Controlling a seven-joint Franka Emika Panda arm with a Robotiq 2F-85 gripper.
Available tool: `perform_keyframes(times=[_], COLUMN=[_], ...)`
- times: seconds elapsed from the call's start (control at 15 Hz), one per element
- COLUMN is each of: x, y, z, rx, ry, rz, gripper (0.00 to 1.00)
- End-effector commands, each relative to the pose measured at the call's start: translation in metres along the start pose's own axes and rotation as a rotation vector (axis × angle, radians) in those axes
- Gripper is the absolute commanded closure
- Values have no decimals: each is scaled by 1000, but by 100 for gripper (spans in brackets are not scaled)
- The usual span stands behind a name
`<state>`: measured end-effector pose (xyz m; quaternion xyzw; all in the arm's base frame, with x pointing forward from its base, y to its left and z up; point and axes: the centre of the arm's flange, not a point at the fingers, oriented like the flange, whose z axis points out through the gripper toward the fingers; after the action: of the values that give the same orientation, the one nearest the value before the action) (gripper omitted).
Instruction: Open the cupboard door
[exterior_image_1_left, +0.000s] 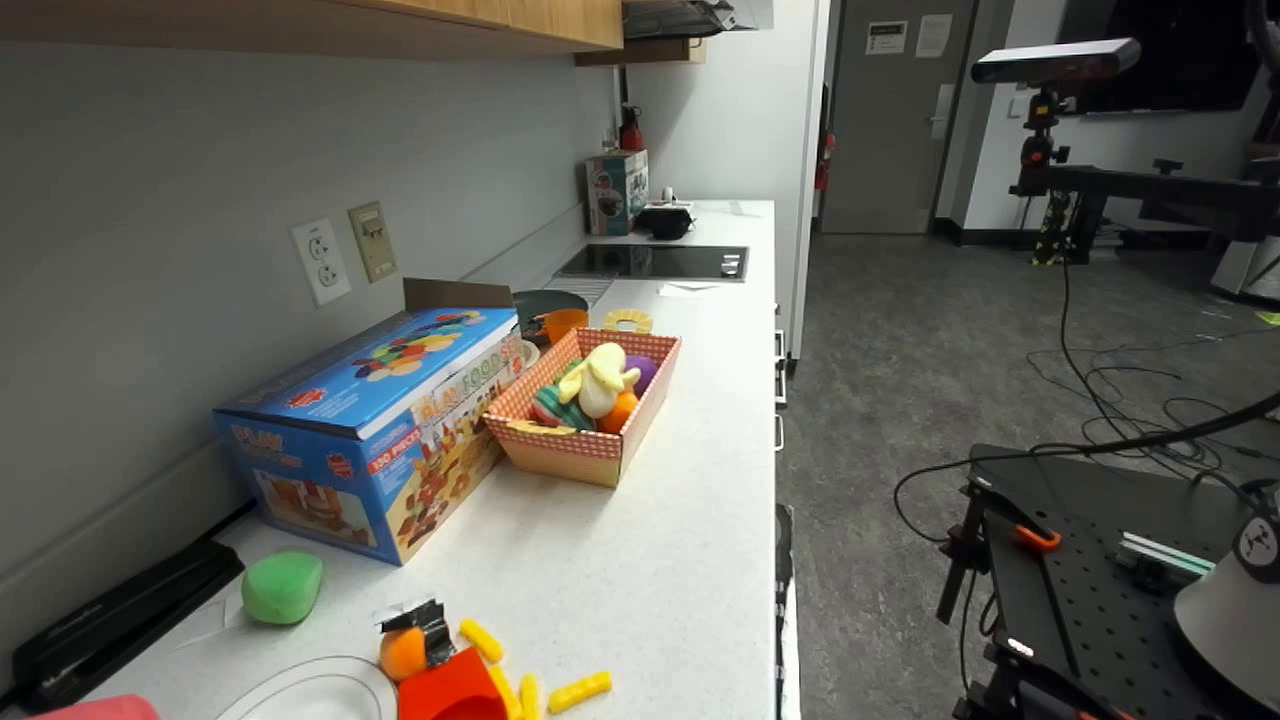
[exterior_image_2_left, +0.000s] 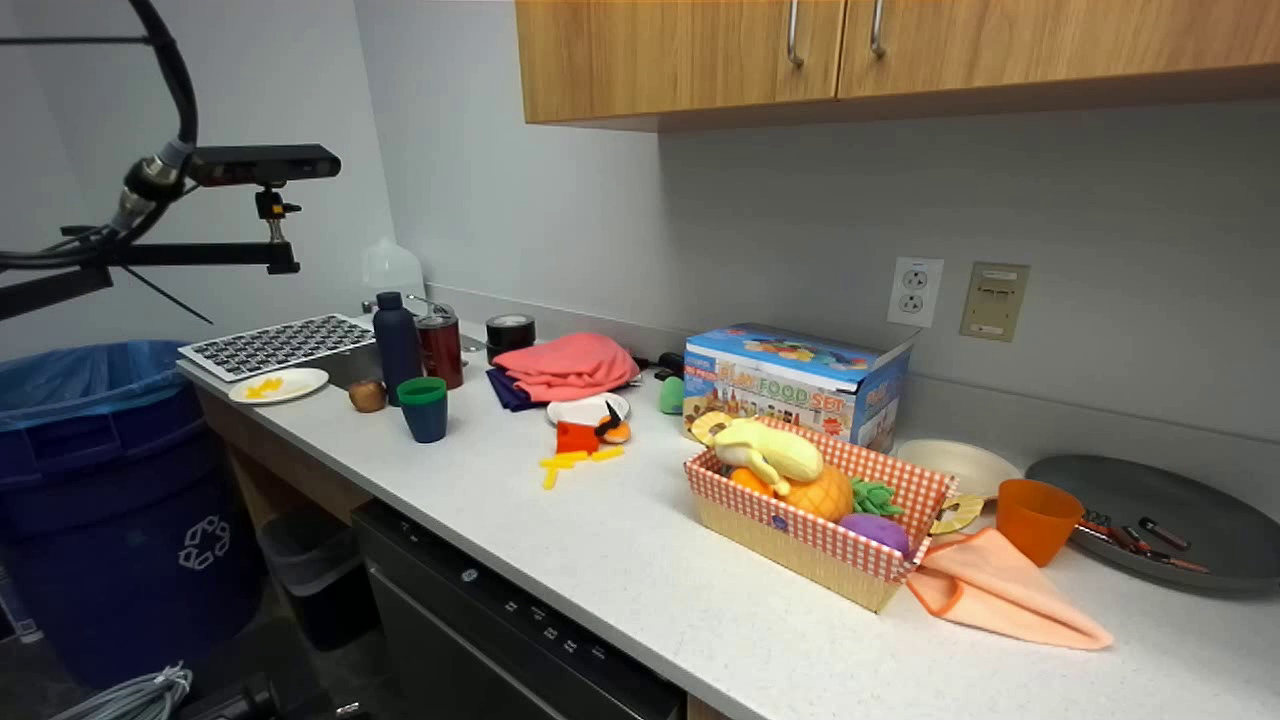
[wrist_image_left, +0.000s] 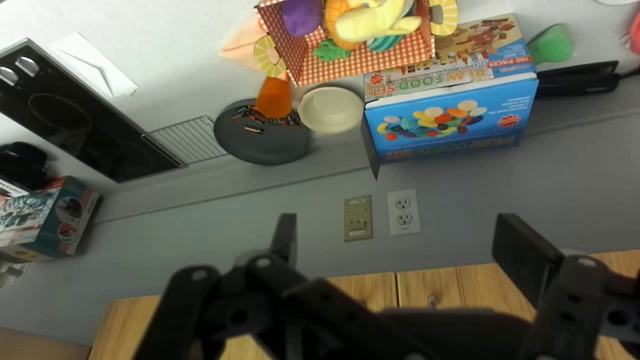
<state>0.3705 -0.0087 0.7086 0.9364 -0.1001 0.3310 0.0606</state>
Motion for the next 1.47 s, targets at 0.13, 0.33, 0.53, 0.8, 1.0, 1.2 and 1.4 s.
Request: perform_keyframes(times=[0.13,0.33,0.53,0.8,1.0,1.2,1.4], x=[6,7,10,25,42,61,78], y=[-1,-1,-1,-4,-8,-12,-9], z=[6,5,5,7,9,14,18], rx=[-2,-1,-1,4,13,18,32], ry=[-6,-3,3,37,75,102,112], rz=[-1,0,-3,2,5,11,45], gripper=[0,0,0,0,0,0,0])
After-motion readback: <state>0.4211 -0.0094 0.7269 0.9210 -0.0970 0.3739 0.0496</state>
